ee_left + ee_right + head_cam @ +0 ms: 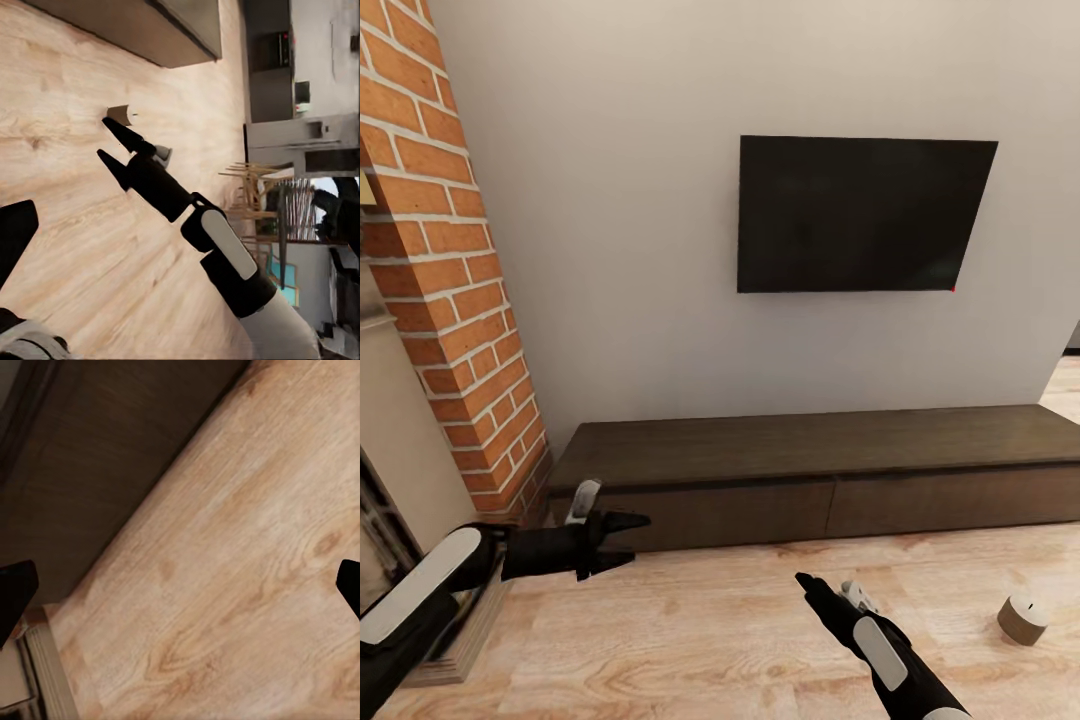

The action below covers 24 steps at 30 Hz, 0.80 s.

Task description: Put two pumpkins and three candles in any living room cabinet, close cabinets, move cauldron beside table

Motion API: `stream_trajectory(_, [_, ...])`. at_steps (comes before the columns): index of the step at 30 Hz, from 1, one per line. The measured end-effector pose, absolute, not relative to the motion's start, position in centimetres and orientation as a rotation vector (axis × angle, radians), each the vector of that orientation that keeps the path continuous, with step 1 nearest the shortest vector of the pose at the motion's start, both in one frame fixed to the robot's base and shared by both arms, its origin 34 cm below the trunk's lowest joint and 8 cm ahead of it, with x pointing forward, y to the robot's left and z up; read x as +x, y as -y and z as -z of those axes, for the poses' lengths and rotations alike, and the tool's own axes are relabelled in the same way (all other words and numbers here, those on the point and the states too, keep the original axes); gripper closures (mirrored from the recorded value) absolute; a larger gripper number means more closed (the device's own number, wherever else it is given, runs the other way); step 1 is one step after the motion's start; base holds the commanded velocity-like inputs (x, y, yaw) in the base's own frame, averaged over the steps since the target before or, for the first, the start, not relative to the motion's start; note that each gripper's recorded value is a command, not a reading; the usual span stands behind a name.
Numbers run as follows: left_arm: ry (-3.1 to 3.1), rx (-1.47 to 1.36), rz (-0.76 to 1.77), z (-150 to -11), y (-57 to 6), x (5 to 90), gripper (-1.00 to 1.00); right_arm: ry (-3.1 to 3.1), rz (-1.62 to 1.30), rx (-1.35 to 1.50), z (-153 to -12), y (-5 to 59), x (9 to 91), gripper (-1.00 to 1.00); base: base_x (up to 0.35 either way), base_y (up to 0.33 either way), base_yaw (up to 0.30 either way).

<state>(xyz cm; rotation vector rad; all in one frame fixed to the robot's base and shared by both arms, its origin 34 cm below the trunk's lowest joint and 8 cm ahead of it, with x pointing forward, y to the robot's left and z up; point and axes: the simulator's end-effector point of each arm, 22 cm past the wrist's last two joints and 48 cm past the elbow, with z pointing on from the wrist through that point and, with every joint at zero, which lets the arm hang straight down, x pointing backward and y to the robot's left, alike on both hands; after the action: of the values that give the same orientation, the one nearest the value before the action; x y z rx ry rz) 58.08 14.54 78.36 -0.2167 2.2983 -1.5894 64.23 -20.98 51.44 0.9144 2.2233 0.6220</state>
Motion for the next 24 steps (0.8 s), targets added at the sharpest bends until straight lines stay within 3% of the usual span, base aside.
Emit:
stream_trajectory(7, [-2.305,-0.184,1.832,-79.7,-10.9,53.5,-1.00,-2.172,-0.638,0.962,-52.0,21.1,64.8,-1.00,0.000,0.000,0.000])
stream_trajectory(17, [-2.320,-0.175,1.856,-79.4,-10.1,52.7,-1.00,-2.021,-0.587,0.955,-54.1,23.1,66.7,-1.00,0.179,0.000,0.000])
stream_trajectory(24, [-2.324,-0.182,1.883,-79.3,-9.7,52.3,-1.00,-1.999,-0.578,0.965,-54.6,23.4,67.2,-1.00,0.051,0.000,0.000])
